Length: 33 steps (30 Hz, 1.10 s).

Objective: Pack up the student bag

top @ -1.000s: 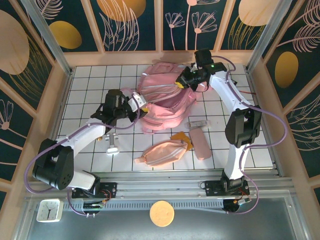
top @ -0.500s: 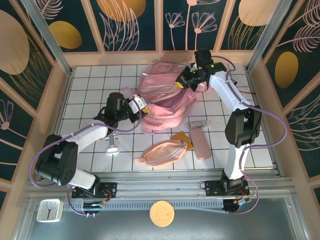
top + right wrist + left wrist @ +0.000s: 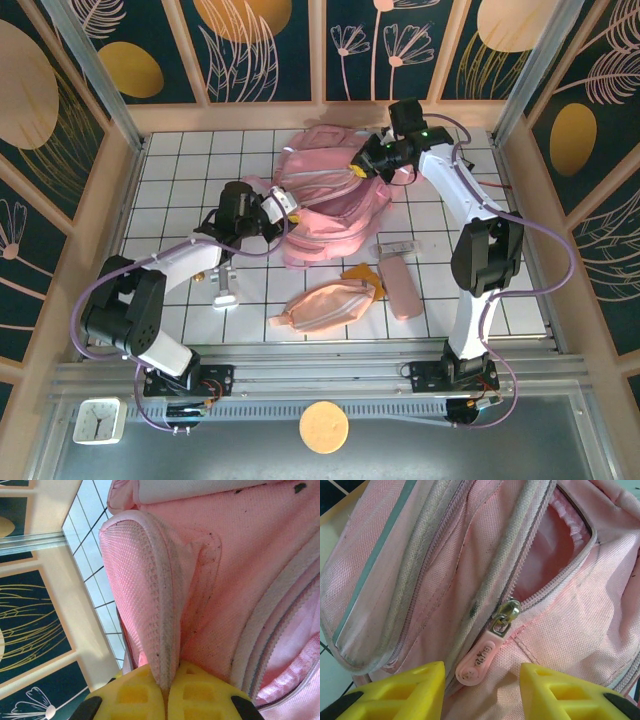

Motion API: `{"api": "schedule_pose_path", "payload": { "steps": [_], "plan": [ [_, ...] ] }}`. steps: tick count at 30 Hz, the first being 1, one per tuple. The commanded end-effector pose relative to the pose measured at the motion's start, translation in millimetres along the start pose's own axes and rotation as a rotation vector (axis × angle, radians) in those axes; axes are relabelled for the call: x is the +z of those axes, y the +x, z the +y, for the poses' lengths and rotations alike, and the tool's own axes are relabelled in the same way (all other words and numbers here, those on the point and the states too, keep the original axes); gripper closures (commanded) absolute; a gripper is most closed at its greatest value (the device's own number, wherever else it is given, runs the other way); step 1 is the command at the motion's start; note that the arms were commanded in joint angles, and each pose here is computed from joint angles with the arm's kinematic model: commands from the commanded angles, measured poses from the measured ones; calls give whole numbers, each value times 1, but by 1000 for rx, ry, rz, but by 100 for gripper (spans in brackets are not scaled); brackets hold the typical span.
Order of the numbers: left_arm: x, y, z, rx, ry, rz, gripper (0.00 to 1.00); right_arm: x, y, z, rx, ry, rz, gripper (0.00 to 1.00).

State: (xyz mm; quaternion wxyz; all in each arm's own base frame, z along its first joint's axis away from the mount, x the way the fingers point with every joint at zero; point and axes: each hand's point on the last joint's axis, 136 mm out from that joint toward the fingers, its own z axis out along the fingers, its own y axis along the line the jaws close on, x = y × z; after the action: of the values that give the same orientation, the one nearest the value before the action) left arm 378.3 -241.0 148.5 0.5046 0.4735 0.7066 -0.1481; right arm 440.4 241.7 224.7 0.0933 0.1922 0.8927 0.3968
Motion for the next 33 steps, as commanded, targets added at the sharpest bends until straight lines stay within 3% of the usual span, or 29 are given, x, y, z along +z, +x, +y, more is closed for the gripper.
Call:
{"api": "schedule_pose_path", "payload": {
  "steps": [1,16,28,33],
  "plan": [
    [5,-12,4,39,3,-33,60,-42,16,67,-145,-209,-27,100],
    [12,-5,9,36,-11,2,77,-39,13,68,-136,-214,-32,100],
    [18,-4,-8,43,22,0,75,-36,12,68,-127,-215,-33,100],
    [20,-4,-5,25,11,5,94,-35,12,68,-127,-214,-34,100]
  ]
}}
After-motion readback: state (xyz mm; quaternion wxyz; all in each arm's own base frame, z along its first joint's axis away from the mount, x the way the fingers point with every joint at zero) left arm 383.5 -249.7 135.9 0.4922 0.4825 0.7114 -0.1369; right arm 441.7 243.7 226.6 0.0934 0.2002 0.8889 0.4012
